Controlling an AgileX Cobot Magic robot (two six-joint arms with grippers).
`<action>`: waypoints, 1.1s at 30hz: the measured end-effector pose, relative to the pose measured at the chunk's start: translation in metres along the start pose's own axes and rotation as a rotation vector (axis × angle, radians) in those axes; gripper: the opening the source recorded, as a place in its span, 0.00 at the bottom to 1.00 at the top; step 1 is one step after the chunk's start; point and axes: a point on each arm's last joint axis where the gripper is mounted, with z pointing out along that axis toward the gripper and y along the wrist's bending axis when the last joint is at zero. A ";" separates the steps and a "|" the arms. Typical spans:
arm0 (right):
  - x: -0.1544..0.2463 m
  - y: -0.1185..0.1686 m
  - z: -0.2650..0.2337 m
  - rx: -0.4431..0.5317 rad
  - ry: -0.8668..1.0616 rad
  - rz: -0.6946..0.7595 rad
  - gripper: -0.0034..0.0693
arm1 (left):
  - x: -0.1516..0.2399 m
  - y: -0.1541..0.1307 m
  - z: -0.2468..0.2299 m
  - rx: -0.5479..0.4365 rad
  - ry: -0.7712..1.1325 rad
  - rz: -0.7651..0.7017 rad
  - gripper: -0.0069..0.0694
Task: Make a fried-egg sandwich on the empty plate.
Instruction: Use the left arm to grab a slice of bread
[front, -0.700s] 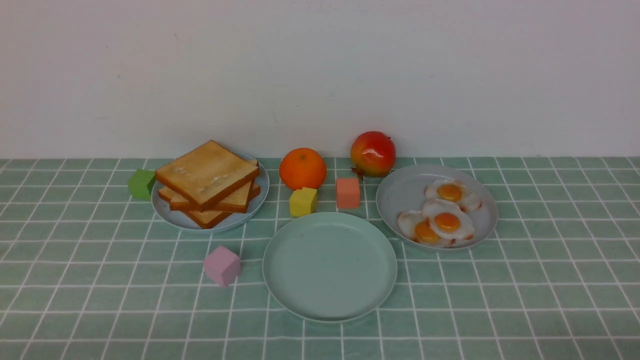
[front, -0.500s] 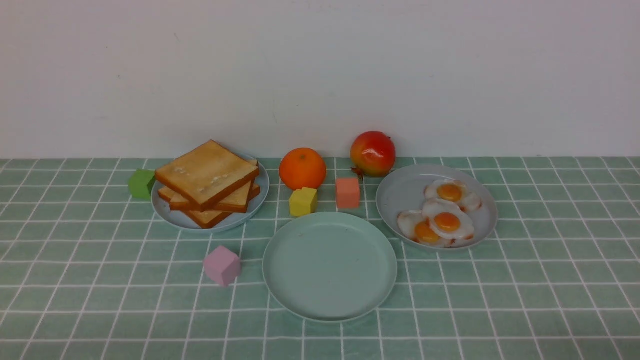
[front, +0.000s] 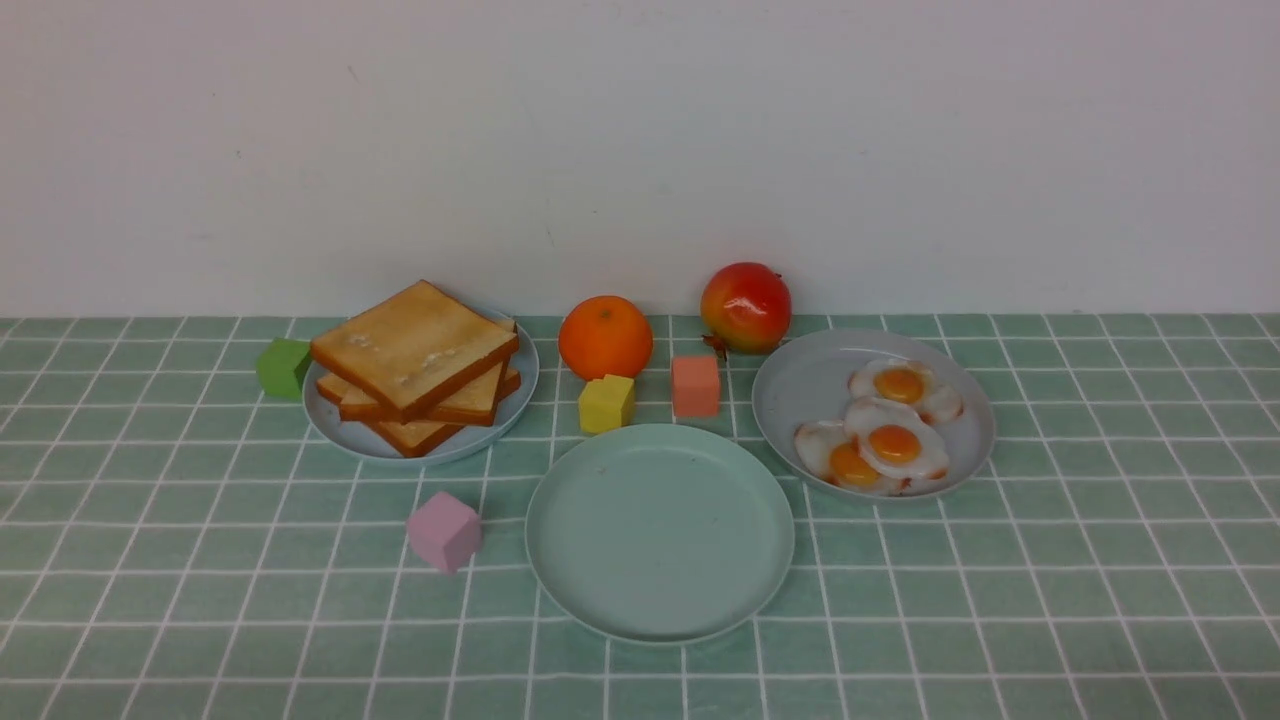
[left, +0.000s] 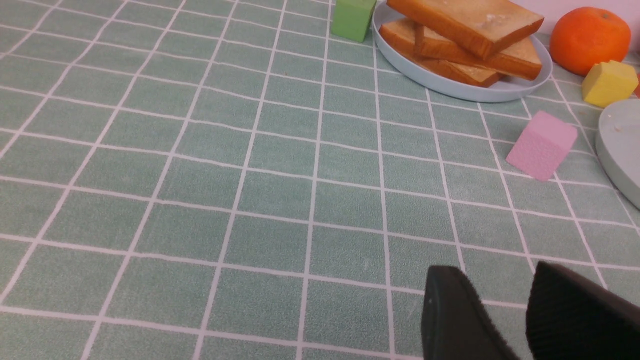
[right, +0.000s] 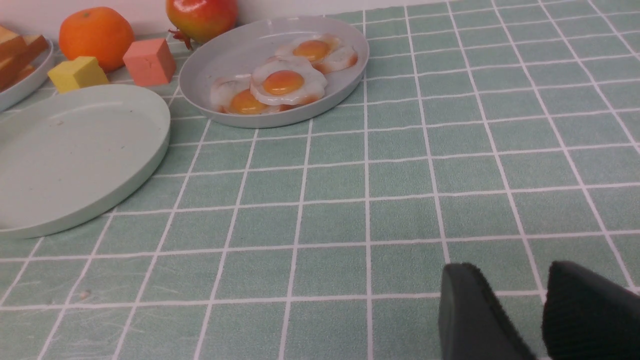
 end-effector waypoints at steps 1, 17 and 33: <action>0.000 0.000 0.000 0.000 0.000 0.000 0.38 | 0.000 0.000 0.000 0.000 0.000 0.000 0.40; 0.000 0.000 0.000 0.000 0.000 0.000 0.38 | -0.039 -0.008 -0.010 0.219 -0.317 -0.812 0.38; -0.001 0.000 0.000 -0.005 -0.021 0.029 0.38 | -0.161 -0.084 0.007 0.420 0.436 0.068 0.07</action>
